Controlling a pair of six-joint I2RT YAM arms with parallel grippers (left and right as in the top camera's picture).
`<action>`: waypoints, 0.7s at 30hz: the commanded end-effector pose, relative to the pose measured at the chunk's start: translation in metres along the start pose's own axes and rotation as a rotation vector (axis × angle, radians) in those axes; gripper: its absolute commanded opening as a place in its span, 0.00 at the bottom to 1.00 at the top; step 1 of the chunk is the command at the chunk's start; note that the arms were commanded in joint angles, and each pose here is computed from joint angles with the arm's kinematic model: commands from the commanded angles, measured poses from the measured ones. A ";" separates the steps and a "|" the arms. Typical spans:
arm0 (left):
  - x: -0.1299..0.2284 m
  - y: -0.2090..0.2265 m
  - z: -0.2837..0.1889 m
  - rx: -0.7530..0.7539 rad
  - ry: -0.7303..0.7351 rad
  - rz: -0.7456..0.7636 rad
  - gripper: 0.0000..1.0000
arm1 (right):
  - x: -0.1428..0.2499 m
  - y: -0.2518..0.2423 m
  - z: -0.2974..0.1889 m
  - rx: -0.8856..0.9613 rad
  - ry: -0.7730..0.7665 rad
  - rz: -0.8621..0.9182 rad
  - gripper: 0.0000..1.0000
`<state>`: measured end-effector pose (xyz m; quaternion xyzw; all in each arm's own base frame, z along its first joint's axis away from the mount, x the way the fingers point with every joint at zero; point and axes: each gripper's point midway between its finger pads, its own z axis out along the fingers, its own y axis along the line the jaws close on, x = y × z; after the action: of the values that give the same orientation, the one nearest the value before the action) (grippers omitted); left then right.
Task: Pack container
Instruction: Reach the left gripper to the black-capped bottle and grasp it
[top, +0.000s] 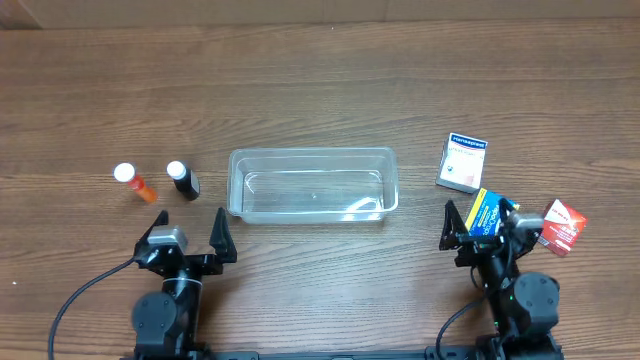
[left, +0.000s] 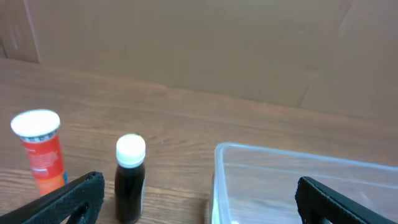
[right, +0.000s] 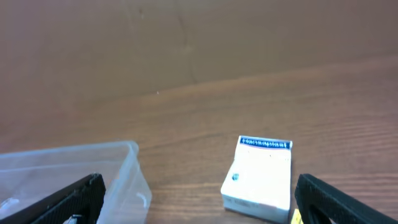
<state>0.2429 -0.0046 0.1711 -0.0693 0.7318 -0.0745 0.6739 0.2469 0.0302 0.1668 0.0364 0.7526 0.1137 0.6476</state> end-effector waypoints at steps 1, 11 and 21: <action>-0.049 -0.011 -0.012 0.017 -0.041 -0.003 1.00 | -0.042 0.008 0.002 0.014 0.027 0.033 1.00; -0.096 -0.020 0.019 -0.062 0.324 0.029 1.00 | -0.058 0.014 0.038 0.135 0.596 0.018 1.00; -0.079 -0.031 0.025 -0.095 0.910 0.009 1.00 | -0.055 0.013 0.053 0.179 0.819 0.011 1.00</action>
<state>0.2704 -0.0111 0.2422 -0.0729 0.9478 -0.0440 0.3072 0.3009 0.0365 0.1973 0.0528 0.9614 0.0521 0.2650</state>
